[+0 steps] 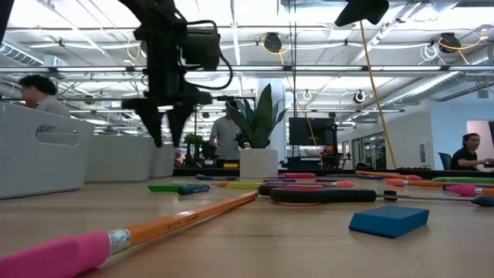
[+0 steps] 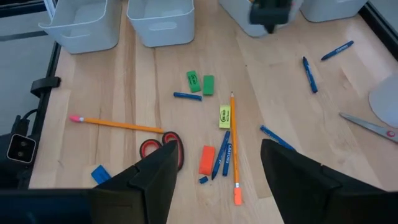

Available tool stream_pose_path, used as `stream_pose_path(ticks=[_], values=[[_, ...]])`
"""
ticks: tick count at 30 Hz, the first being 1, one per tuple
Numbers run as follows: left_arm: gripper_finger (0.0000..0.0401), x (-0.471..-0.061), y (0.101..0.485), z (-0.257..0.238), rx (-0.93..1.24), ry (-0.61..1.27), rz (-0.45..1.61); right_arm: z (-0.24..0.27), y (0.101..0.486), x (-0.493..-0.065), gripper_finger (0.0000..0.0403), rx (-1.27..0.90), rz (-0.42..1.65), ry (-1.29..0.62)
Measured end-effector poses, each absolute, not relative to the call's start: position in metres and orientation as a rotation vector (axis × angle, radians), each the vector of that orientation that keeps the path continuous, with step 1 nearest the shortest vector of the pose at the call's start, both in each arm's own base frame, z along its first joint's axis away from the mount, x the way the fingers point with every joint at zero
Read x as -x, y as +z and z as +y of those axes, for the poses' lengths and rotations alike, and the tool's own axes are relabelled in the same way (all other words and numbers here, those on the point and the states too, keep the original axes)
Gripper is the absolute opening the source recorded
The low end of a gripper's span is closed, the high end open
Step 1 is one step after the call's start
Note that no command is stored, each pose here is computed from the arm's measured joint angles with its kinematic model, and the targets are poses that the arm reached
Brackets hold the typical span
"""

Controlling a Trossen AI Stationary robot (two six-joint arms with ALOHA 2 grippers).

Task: Sort crayons/erasers/pens/pencils in bins
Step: Adjust the middle top bin, then put the orange pencil into the middle top gray bin

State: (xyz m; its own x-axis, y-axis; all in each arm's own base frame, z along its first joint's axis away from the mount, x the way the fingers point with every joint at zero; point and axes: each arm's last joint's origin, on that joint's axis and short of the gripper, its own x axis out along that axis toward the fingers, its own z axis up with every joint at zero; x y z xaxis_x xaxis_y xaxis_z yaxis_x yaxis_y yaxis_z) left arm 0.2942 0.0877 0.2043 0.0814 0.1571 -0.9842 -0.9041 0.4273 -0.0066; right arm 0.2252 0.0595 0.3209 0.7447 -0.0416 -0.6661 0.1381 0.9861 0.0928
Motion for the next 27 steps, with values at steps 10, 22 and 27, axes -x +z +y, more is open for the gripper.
stream_pose_path(ticks=[10, 22, 27], values=[[0.0200, -0.271, 0.241, 0.044, 0.740, 0.907, 1.245, 0.059, 0.321, -0.225, 0.0224, -0.107, 0.726, -0.088], [0.0200, -0.334, 0.259, -0.017, 0.204, 0.202, 0.826, 0.071, 0.318, -0.224, 0.0224, -0.021, 0.707, -0.009], [0.0200, -0.345, 0.227, -0.021, 0.071, 0.046, 0.961, 0.087, 0.299, -0.223, 0.0224, -0.017, 0.683, 0.052]])
